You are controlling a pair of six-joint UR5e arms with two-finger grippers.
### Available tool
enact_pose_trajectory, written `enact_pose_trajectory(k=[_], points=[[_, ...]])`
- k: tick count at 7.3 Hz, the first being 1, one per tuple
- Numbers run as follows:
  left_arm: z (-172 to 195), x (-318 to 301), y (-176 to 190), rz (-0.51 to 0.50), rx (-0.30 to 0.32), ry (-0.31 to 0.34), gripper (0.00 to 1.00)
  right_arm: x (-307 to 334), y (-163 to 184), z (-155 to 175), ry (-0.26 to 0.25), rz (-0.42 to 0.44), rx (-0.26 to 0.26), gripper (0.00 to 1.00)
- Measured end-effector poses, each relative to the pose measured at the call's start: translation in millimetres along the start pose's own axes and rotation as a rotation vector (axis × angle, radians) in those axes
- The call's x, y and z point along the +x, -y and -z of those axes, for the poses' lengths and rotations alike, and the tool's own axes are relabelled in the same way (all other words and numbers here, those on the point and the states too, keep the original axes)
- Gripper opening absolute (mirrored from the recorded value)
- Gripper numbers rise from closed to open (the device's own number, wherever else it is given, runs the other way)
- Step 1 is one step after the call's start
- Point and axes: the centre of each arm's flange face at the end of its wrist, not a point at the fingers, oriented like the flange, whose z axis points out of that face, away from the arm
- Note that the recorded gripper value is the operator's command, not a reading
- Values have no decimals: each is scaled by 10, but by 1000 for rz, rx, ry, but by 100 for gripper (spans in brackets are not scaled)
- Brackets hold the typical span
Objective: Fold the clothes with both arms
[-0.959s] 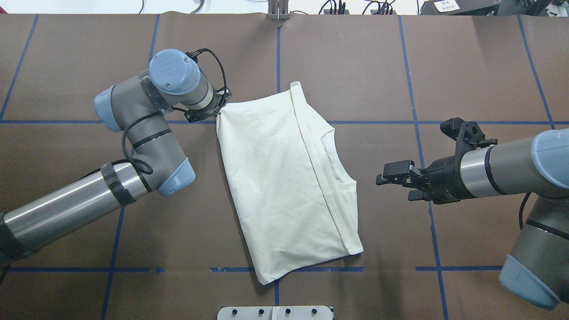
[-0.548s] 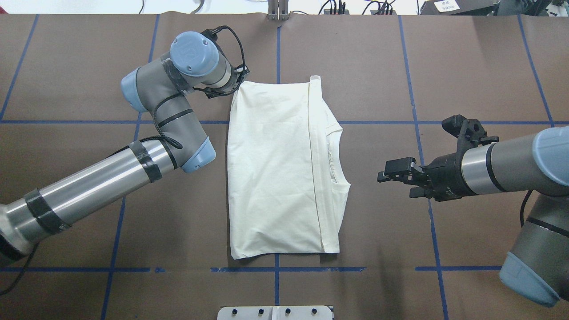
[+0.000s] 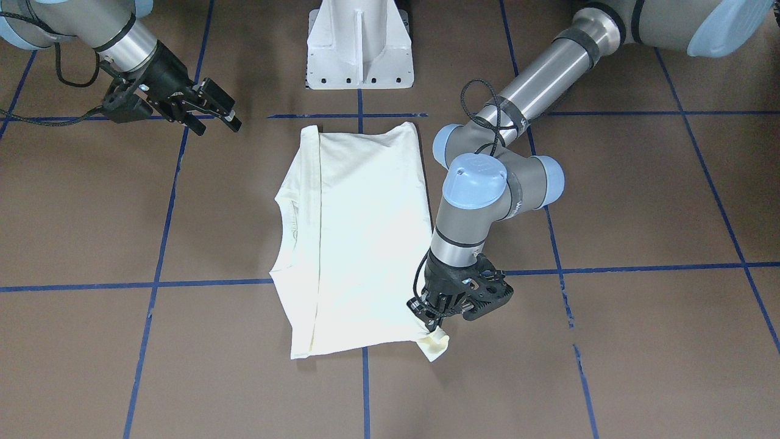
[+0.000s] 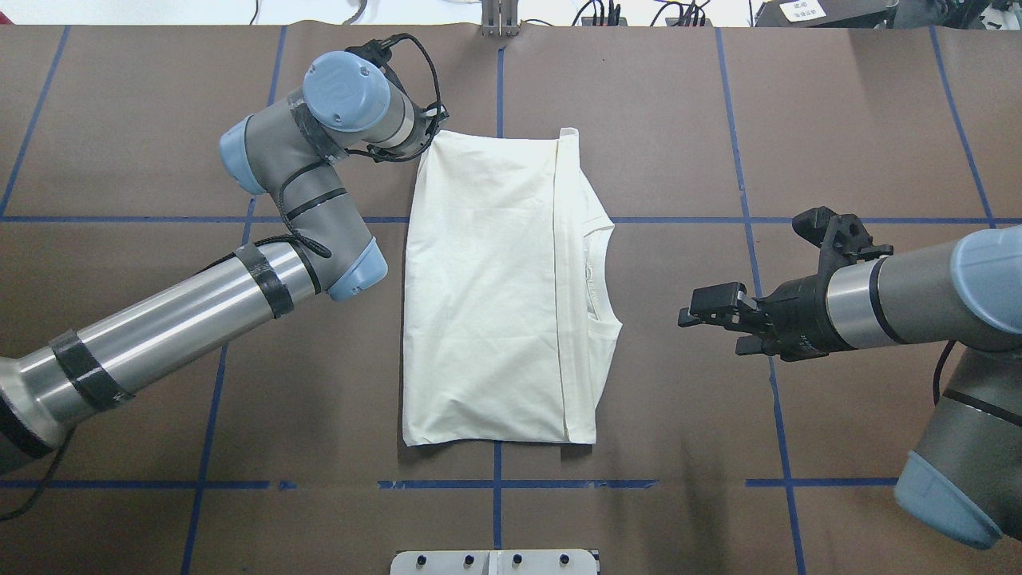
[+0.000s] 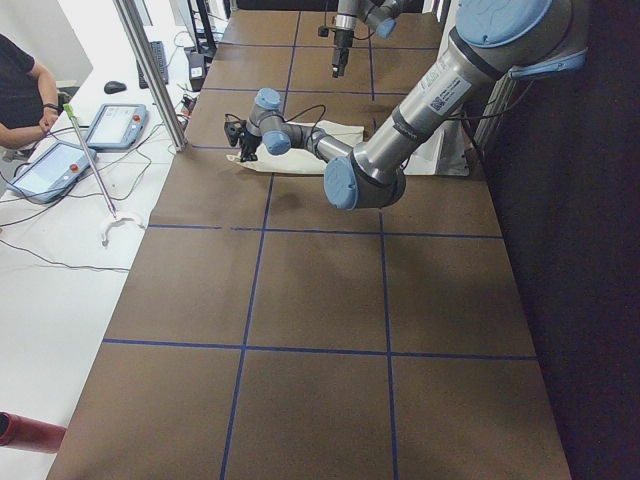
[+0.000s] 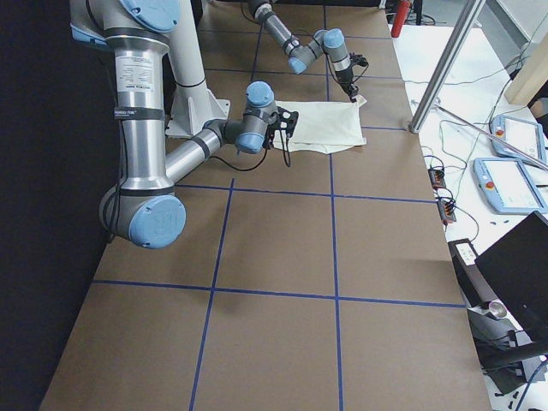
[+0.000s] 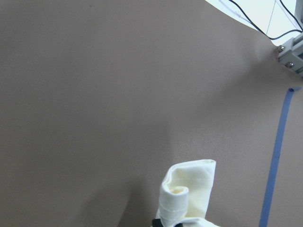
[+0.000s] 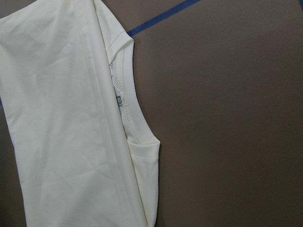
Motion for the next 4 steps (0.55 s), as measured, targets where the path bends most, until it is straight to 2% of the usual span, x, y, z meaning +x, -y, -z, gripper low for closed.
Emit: enact_pose_trajectory(k=[1, 4], points=[[-7, -6, 13, 0, 7, 0, 99, 3, 12, -21, -3, -1, 3, 100], [32, 2, 110, -24, 20, -8, 100, 23, 36, -101, -15, 1, 33, 100]])
